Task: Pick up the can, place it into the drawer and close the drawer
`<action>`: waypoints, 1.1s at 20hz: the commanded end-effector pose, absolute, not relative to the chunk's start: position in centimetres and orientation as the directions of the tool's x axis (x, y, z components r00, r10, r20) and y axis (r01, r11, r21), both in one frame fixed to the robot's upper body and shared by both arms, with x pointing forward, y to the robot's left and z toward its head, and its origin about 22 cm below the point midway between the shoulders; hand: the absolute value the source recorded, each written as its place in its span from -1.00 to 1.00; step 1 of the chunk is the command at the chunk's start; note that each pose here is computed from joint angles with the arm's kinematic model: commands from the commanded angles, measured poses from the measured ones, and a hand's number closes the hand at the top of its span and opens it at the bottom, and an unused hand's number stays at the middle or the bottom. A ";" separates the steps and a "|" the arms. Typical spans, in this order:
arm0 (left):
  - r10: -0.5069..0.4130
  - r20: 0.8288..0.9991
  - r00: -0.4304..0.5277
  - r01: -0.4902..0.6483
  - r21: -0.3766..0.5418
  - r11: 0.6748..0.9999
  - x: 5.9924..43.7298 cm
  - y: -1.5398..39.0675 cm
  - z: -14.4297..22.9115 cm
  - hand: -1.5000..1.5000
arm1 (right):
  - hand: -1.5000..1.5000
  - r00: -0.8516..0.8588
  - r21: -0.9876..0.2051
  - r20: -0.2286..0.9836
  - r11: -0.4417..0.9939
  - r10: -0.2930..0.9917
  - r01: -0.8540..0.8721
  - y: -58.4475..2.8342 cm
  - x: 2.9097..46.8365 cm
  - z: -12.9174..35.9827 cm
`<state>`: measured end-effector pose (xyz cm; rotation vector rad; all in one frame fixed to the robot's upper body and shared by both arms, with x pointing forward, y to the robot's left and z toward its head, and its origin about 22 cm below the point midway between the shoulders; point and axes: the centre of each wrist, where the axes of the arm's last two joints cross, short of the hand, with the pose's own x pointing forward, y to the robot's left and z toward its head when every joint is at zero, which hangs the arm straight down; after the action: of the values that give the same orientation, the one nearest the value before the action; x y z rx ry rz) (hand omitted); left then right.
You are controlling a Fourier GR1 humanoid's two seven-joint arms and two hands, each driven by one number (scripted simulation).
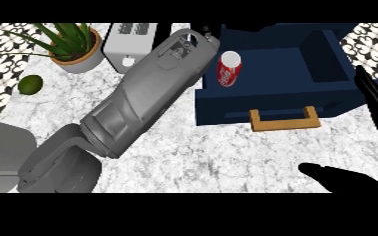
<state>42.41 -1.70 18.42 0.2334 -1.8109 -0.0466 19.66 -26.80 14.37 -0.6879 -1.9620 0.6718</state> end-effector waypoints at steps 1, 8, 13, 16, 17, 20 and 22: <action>-0.192 0.953 -0.236 -0.126 0.166 0.978 41.9 -2.2 18.2 -1.00 | -1.00 -0.394 -0.801 0.448 0.556 0.803 0.222 -24.6 20.5 13.6; -0.174 0.961 -0.215 -0.119 0.151 0.981 42.9 -0.9 19.7 -1.00 | -1.00 -0.317 -0.898 0.304 0.382 0.898 0.220 -25.0 25.7 11.9; -0.174 0.964 -0.202 -0.141 0.147 0.979 42.4 -0.3 20.6 -1.00 | -1.00 -0.265 -0.905 0.309 0.368 0.913 0.214 -22.2 26.6 6.4; -0.162 0.966 -0.199 -0.126 0.139 0.982 41.4 -0.9 20.4 -1.00 | -1.00 -0.236 -0.898 0.312 0.367 0.920 0.244 -24.0 28.7 4.5; -0.179 0.962 -0.206 -0.139 0.152 0.978 42.7 1.8 20.5 -1.00 | -1.00 -0.211 -0.896 0.315 0.363 0.925 0.254 -23.8 29.5 3.0; -0.189 0.958 -0.214 -0.142 0.161 0.977 42.5 2.7 21.4 -1.00 | -1.00 -0.226 -0.903 0.300 0.353 0.927 0.247 -22.2 29.5 1.4; -0.172 0.966 -0.193 -0.140 0.146 0.979 42.3 3.8 22.7 -1.00 | -1.00 -0.196 -0.901 0.306 0.349 0.932 0.256 -22.6 30.5 2.0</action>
<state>42.50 2.15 21.39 0.2359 -1.7804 -0.0304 29.49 -23.47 3.95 -1.0952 -1.7308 0.9210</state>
